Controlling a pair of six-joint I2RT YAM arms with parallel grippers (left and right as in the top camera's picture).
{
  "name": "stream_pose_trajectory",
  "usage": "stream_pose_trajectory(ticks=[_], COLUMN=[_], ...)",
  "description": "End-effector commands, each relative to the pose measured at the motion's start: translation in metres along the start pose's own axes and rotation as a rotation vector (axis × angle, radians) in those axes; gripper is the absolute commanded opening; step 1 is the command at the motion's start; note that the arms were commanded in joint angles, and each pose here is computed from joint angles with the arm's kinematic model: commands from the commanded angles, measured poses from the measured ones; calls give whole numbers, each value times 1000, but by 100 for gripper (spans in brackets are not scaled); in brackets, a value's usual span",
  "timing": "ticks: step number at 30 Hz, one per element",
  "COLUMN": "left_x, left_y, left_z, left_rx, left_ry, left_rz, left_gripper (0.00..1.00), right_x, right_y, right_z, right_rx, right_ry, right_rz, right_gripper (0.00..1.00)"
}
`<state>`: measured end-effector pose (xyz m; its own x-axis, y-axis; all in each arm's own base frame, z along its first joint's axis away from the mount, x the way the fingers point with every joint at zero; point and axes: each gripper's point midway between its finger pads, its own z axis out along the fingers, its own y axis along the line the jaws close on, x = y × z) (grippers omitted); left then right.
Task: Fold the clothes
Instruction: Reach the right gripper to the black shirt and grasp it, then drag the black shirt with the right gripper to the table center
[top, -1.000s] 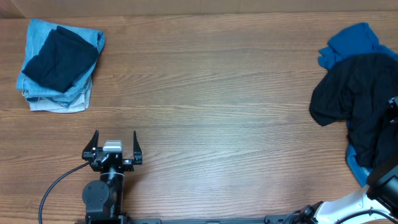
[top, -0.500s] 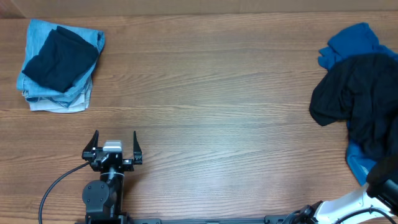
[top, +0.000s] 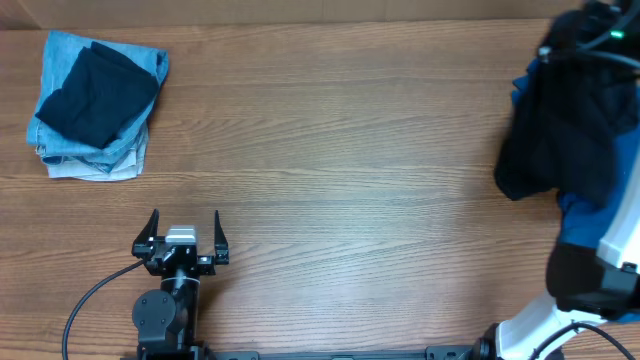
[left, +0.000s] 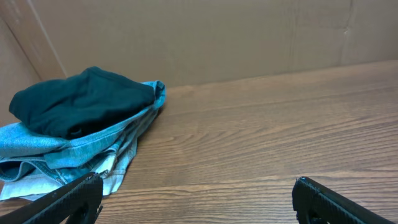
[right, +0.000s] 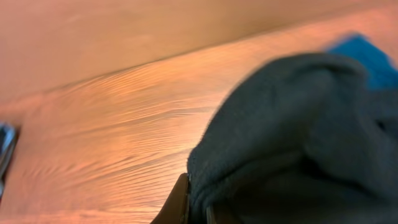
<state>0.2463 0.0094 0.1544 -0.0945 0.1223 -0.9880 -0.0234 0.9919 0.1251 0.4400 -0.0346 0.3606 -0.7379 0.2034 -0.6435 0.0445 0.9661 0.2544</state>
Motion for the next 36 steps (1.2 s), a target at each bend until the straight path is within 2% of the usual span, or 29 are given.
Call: stream_pose_trajectory(ticks=[1, 5, 12, 19, 22, 27, 31, 36], left_x=[0, 0, 0, 0, 0, 0, 0, 0], left_y=[0, 0, 0, 0, 0, 0, 0, 0], left_z=[0, 0, 0, 0, 0, 0, 0, 0], left_rx=[-1, -2, -1, -1, -1, -1, -1, -1], left_ry=[-8, -7, -8, -8, -8, -8, -8, -8], left_rz=[-2, -2, -3, -3, -2, -2, -3, -3], left_gripper=[100, 100, 100, 100, 100, 100, 100, 100], right_x=[0, 17, 63, 124, 164, 205, 211, 207], right_y=[79, 131, 167, 260, 295, 340, 370, 376], right_z=[-4, 11, 82, 139, 165, 190, 186, 184], right_rx=[-144, -208, -275, -452, -510, -580, -637, -650], right_ry=[-36, -8, 96, 50, 78, 91, 33, 6], right_rz=[-196, -290, -356, -513, -572, -638, -670, -672], right_gripper=[4, 4, 4, 4, 4, 4, 4, 4])
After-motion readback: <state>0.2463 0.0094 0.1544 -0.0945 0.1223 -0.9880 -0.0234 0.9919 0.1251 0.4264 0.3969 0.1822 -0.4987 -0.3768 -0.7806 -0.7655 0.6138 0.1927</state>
